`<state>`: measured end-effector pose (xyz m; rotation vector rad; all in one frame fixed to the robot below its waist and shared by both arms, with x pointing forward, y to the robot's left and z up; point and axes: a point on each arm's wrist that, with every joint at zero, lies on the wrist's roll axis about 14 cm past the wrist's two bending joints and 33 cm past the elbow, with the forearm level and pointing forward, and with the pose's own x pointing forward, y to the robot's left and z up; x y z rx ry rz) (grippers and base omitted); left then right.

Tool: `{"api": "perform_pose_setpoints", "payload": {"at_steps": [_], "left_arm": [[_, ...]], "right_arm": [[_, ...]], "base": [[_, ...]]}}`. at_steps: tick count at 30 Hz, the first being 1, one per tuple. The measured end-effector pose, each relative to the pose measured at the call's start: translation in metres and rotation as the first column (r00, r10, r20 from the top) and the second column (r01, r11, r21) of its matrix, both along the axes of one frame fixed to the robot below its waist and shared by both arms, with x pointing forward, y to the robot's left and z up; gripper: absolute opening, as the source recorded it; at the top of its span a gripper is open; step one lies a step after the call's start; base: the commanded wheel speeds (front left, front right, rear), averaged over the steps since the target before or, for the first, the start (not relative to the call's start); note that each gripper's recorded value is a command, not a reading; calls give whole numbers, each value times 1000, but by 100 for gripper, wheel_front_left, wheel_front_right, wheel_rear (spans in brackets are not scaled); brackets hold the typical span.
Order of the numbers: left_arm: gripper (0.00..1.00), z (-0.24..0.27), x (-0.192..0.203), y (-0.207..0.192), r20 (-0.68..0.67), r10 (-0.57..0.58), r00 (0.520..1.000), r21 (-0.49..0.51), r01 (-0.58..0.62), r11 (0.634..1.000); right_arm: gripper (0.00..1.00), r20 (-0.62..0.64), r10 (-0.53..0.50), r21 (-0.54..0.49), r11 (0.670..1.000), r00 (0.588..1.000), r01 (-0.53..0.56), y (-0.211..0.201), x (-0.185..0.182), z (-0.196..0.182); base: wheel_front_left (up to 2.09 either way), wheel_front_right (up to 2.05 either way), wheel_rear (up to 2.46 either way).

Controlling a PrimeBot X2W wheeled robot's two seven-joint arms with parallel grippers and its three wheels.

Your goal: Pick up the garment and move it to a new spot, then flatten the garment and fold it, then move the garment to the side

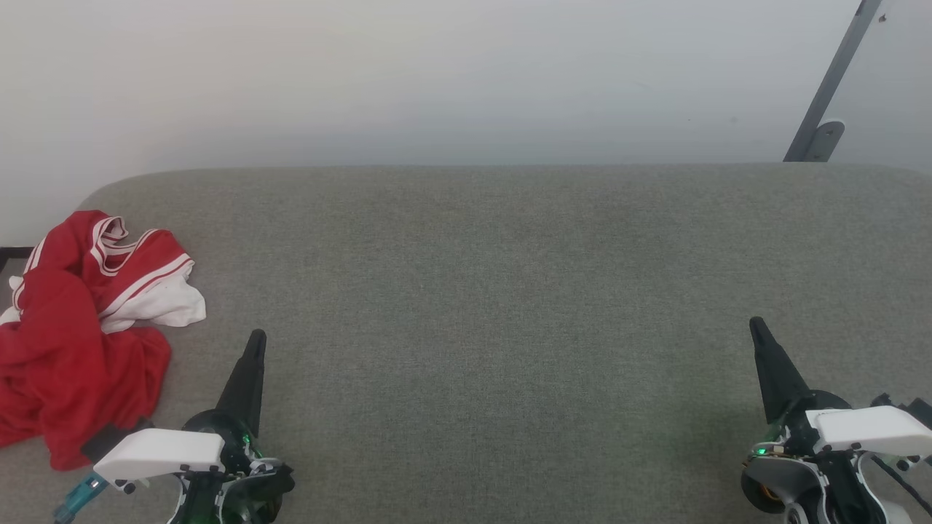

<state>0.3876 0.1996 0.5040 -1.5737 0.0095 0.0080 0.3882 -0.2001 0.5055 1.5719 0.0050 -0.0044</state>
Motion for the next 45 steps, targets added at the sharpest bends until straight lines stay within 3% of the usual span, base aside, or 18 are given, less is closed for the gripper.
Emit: {"api": "perform_pose_setpoints", "payload": {"at_steps": [13,14,20,32,39,45], "left_arm": [[0,0,0,0,0,0,1000,0,0,1000],[100,0,0,0,0,0,1000,0,0,1000],[100,-32,-15,-1,-96,2,995,-10,-3,1000],[100,-19,-12,-5,-75,12,997,24,-10,1000],[100,-17,-11,-2,-93,17,996,164,-2,986],[100,-17,-11,2,-113,24,993,308,12,951]], "right_arm": [[0,0,0,0,1000,1000,0,0,0,0],[100,0,0,0,1000,1000,0,0,0,0],[100,-96,-2,9,1000,995,3,1,-15,-32],[100,-75,6,-51,999,997,-10,7,-14,-25],[100,-74,13,-161,987,997,-25,7,-12,-23],[100,-83,22,-302,952,996,-46,4,-11,-24]], "base": [[0,0,0],[0,0,0],[0,0,0],[0,0,0],[0,0,0],[0,0,0]]}}
